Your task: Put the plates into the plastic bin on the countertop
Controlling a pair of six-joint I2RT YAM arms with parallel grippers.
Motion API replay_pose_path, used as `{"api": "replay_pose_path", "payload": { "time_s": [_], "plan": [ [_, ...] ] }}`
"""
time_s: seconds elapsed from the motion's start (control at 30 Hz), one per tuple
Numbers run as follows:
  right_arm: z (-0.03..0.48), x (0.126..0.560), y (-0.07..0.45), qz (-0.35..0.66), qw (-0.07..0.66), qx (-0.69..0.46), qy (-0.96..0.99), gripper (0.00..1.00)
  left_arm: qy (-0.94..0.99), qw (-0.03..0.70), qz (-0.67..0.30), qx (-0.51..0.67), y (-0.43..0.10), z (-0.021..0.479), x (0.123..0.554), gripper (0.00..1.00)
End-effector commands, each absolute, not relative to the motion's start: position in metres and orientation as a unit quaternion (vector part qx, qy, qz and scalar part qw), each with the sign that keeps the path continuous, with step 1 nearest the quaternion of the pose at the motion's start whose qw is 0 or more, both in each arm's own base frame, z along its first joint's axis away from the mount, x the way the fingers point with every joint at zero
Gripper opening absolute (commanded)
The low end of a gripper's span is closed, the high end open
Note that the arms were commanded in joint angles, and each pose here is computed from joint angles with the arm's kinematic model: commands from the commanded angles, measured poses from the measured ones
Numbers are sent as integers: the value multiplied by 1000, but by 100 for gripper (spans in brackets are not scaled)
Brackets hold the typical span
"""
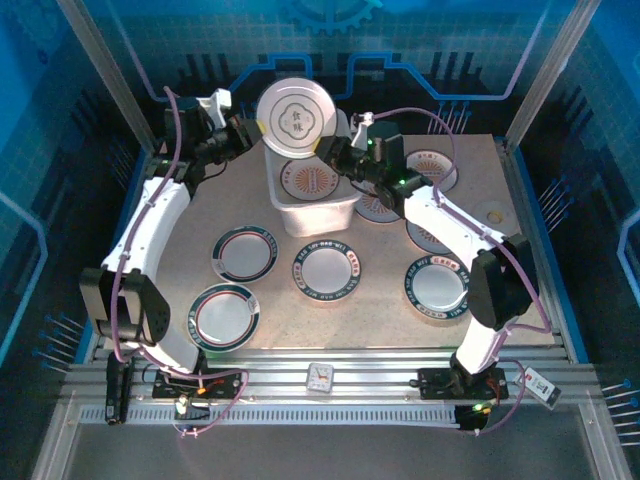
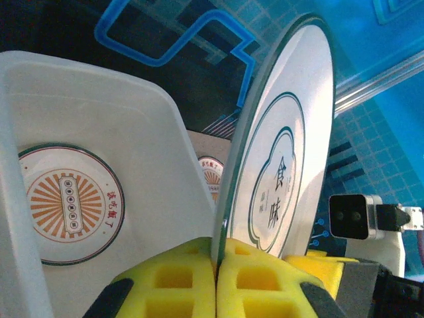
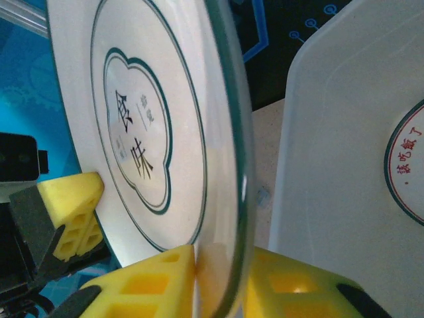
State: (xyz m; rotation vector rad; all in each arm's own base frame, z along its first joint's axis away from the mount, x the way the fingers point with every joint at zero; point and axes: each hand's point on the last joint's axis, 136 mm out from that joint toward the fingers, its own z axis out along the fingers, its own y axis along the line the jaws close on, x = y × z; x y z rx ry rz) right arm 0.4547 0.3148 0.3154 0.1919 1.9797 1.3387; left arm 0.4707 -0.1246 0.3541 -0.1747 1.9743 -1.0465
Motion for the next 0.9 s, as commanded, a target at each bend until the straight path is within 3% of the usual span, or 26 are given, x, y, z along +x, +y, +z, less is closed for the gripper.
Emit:
{"api": "replay_pose_path", "payload": {
  "time_s": [0.0, 0.17, 0.27, 0.37, 0.47, 0.57, 0.73, 0.87],
  "plan": [
    [333, 459, 305, 531, 388, 87, 748, 16, 777, 466, -423, -32, -132, 379, 459, 0],
    [331, 459, 300, 523, 394, 99, 749, 1, 782, 460, -420, -25, -137, 377, 457, 0],
    [330, 460, 297, 522, 401, 109, 745, 0, 788, 456, -413, -31, -136, 375, 458, 6],
    [330, 461, 293, 524, 408, 121, 738, 0, 795, 447, -408, -35, -135, 370, 460, 21],
    [328, 463, 289, 519, 412, 131, 738, 0, 799, 445, -403, -38, -134, 369, 462, 46],
    [336, 466, 286, 519, 428, 134, 728, 0, 800, 450, -393, -43, -130, 371, 467, 59],
    [330, 475, 275, 504, 440, 159, 726, 0, 810, 458, -359, -65, -116, 368, 476, 66],
    [328, 485, 262, 482, 459, 183, 723, 0, 843, 423, -320, -92, -102, 336, 484, 66]
  ]
}}
